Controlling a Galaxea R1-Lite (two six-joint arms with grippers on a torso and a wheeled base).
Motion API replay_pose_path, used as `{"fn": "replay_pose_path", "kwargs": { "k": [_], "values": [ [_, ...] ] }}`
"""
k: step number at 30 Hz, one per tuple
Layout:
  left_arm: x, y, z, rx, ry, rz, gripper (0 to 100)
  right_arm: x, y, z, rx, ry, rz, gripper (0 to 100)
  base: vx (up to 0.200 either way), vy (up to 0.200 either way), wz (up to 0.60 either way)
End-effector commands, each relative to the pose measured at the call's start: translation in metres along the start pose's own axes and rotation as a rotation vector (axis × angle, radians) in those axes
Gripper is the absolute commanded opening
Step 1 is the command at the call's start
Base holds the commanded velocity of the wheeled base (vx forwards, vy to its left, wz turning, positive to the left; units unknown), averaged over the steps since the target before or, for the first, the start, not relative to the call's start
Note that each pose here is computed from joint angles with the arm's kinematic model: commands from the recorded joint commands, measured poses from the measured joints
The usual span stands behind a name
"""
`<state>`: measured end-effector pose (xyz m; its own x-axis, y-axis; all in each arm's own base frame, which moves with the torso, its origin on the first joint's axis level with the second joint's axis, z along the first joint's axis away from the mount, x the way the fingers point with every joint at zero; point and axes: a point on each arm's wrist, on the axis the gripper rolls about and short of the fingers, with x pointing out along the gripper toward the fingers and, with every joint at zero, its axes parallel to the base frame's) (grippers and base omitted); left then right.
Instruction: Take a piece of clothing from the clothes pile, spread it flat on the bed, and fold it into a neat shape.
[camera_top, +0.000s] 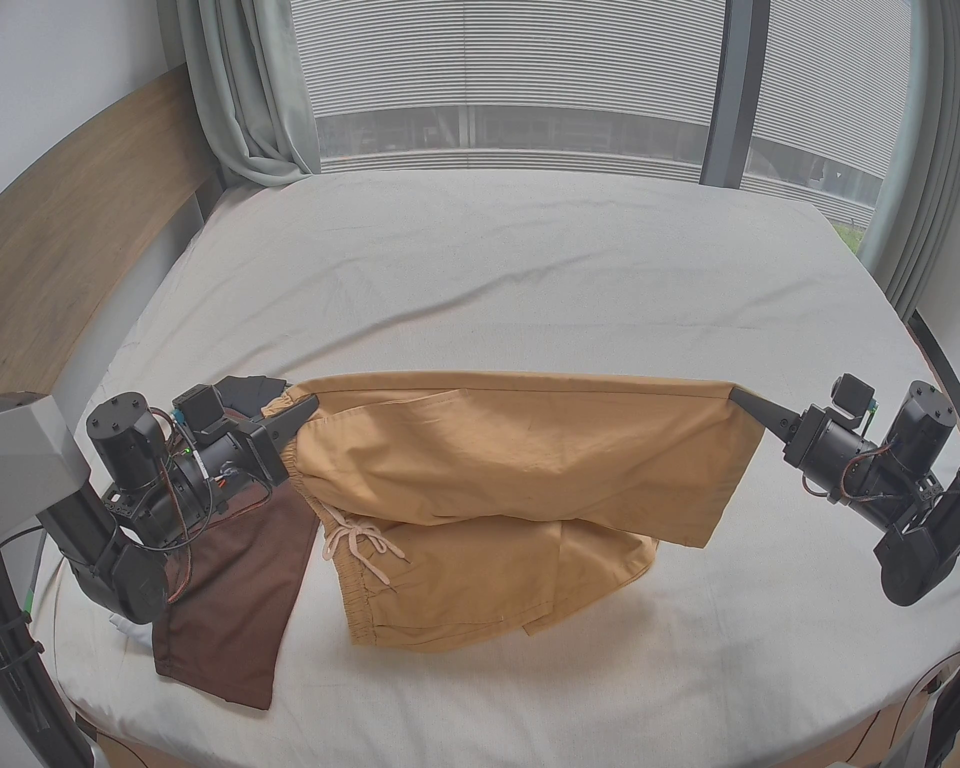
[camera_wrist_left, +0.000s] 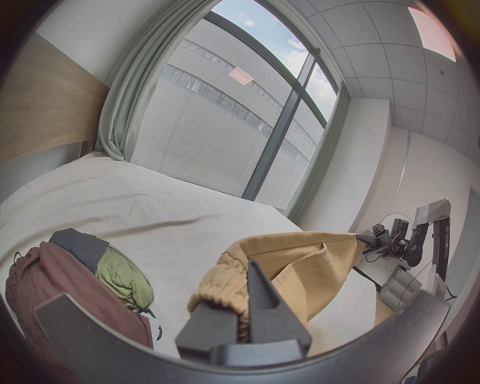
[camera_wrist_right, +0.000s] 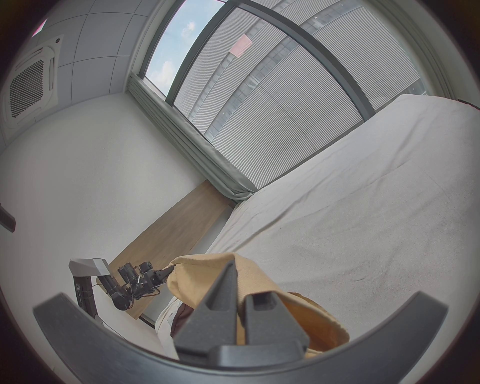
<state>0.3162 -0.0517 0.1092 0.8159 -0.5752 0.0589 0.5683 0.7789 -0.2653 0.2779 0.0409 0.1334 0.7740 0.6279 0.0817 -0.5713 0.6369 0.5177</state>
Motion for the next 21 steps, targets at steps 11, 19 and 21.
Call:
{"fn": "replay_pose_path", "kwargs": {
  "k": [11, 19, 21],
  "values": [
    [0.0004, 0.0006, -0.0005, -0.001, 0.0, 0.001, 0, 0.0006, 0.0004, -0.0008, 0.0, 0.002, 0.002, 0, 0.0, 0.0, 0.0],
    [0.0006, 0.0006, -0.0001, -0.006, -0.002, 0.002, 0, 0.0045, 0.0077, -0.0073, 0.0, 0.026, 0.029, 0, 0.0, 0.0, 0.0],
    [0.001, 0.0004, -0.0007, -0.009, 0.0, 0.001, 0, 0.005, 0.008, -0.008, 0.001, 0.028, 0.029, 0, 0.0, 0.0, 0.0]
  ]
}}
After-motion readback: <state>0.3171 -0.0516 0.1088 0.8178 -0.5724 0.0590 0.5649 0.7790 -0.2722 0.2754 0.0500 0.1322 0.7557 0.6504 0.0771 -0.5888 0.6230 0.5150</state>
